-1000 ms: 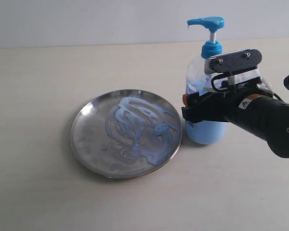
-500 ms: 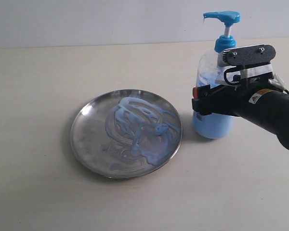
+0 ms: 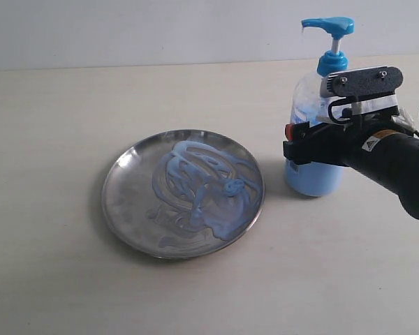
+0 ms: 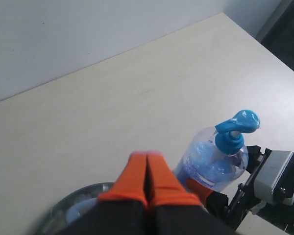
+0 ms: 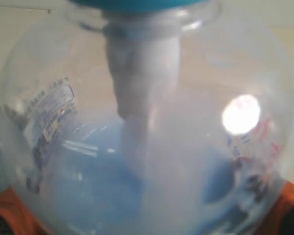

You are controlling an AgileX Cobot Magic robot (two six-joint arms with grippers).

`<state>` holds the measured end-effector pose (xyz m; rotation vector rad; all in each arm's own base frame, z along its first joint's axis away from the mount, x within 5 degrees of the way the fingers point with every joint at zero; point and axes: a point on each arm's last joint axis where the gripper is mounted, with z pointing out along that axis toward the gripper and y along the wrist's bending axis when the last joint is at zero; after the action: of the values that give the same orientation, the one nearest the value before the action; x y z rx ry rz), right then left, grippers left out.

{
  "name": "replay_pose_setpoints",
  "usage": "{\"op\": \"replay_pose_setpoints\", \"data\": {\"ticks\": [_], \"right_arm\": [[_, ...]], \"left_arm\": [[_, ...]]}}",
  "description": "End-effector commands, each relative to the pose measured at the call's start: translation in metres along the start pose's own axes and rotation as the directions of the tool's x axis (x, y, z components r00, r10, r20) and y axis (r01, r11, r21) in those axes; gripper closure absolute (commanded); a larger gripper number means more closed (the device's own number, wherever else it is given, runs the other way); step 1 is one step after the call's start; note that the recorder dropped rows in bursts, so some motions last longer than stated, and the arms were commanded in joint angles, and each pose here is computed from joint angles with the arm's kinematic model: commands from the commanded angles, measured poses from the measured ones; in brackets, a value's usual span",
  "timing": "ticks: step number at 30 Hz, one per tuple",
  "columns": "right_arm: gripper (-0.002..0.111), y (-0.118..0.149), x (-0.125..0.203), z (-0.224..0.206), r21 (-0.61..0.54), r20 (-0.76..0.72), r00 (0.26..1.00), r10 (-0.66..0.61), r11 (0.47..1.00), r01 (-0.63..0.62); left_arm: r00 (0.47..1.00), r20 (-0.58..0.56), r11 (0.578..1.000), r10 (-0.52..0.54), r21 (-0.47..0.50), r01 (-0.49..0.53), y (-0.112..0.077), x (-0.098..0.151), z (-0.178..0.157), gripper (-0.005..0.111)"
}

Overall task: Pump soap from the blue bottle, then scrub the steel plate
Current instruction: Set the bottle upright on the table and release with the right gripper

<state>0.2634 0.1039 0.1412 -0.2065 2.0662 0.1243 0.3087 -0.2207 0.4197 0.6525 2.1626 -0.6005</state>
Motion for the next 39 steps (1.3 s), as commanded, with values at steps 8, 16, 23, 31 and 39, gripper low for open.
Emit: {"op": "replay_pose_setpoints", "data": {"ticks": [8, 16, 23, 31, 39], "right_arm": [[0.108, -0.013, -0.029, 0.002, 0.043, 0.306, 0.952, -0.019, 0.999, 0.006], [0.108, -0.009, -0.025, 0.005, 0.002, 0.283, 0.959, 0.000, 1.000, -0.001], [0.108, -0.013, -0.023, 0.006, 0.030, 0.264, 0.964, 0.036, 0.999, -0.045], [0.108, -0.014, -0.021, 0.006, 0.044, 0.249, 0.967, 0.049, 0.997, -0.062], [0.101, -0.013, -0.021, 0.006, 0.031, 0.250, 0.967, 0.036, 0.998, -0.045]], "left_arm": [[1.000, 0.018, 1.000, 0.007, -0.014, -0.006, 0.001, -0.003, -0.006, 0.107], [1.000, 0.018, 1.000, 0.007, -0.014, -0.006, 0.001, -0.003, -0.006, 0.107], [1.000, 0.013, 1.000, 0.006, -0.014, -0.006, 0.001, -0.002, -0.006, 0.107], [1.000, -0.011, 1.000, 0.013, -0.016, -0.013, 0.002, 0.000, -0.004, 0.107], [1.000, -0.017, 1.000, 0.013, -0.016, -0.013, 0.002, 0.001, -0.004, 0.107]]}}
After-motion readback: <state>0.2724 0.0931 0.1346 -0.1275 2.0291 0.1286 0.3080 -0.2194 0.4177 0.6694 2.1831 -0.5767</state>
